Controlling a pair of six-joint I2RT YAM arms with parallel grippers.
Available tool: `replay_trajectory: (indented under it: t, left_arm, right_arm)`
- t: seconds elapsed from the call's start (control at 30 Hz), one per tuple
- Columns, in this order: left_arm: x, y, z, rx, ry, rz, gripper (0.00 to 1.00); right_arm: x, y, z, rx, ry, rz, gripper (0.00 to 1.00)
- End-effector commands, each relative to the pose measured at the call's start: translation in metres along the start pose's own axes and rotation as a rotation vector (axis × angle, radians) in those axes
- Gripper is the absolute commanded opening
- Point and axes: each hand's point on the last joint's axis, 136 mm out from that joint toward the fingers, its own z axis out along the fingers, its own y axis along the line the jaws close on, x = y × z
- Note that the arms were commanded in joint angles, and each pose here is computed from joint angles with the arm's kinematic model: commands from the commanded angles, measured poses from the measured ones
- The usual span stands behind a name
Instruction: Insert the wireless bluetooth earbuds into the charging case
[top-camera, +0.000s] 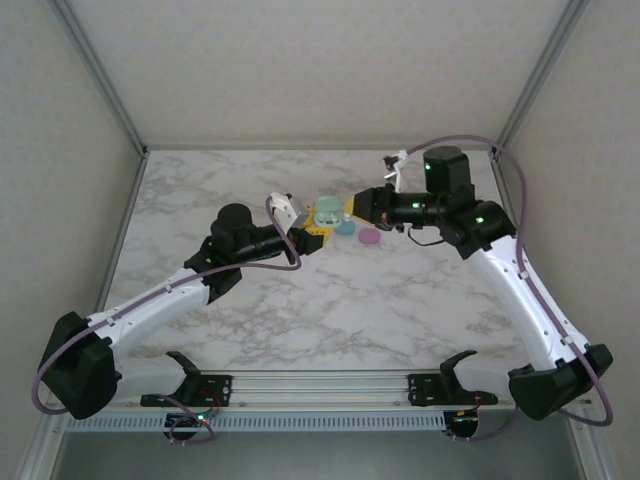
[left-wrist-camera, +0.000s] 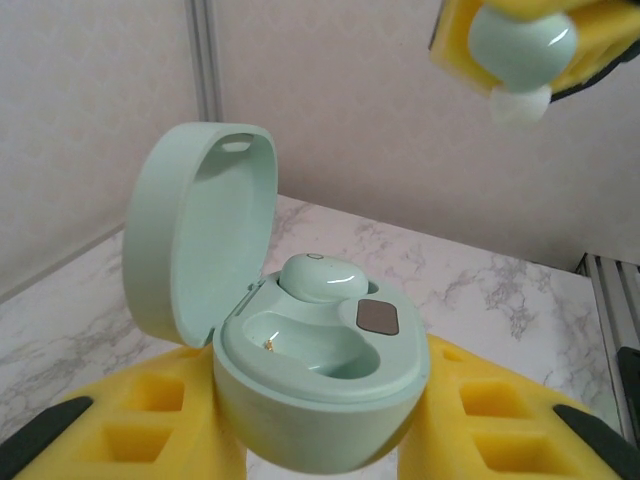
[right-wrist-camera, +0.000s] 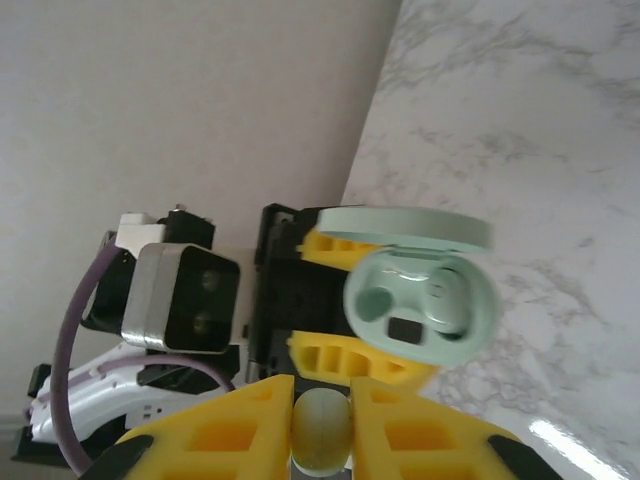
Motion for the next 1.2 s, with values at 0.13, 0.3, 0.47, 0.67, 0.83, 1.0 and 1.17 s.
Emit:
replay_trajectory:
  t: [0.13, 0.3, 0.47, 0.67, 0.83, 1.0, 1.17]
  left_arm:
    - [-0.033, -0.006, 0.001, 0.019, -0.073, 0.076, 0.21]
    - [-0.030, -0.006, 0.004, 0.021, -0.065, 0.073, 0.21]
    - [-0.031, -0.009, 0.002, 0.030, -0.063, 0.075, 0.21]
    - [-0.036, -0.009, 0.000, 0.026, -0.079, 0.069, 0.21]
    - [-0.040, -0.007, -0.001, 0.013, -0.096, 0.060, 0.21]
    - [-0.041, -0.006, -0.001, 0.004, -0.104, 0.060, 0.21]
    - [-0.041, -0.004, 0.000, -0.004, -0.105, 0.058, 0.21]
  right_arm:
    - [-0.003, 0.015, 0.029, -0.019, 0.018, -0.041, 0.20]
    - [-0.010, 0.016, 0.036, -0.020, -0.015, -0.039, 0.20]
    - [-0.013, 0.011, 0.039, -0.006, -0.031, -0.034, 0.20]
    - [-0.012, 0.006, 0.050, -0.004, -0.015, -0.016, 0.21]
    - [-0.005, 0.000, 0.052, 0.030, 0.014, -0.012, 0.23]
    - [0.000, -0.002, 0.051, 0.052, 0.035, -0.015, 0.24]
    - [0.004, -0.004, 0.051, 0.068, 0.055, -0.005, 0.23]
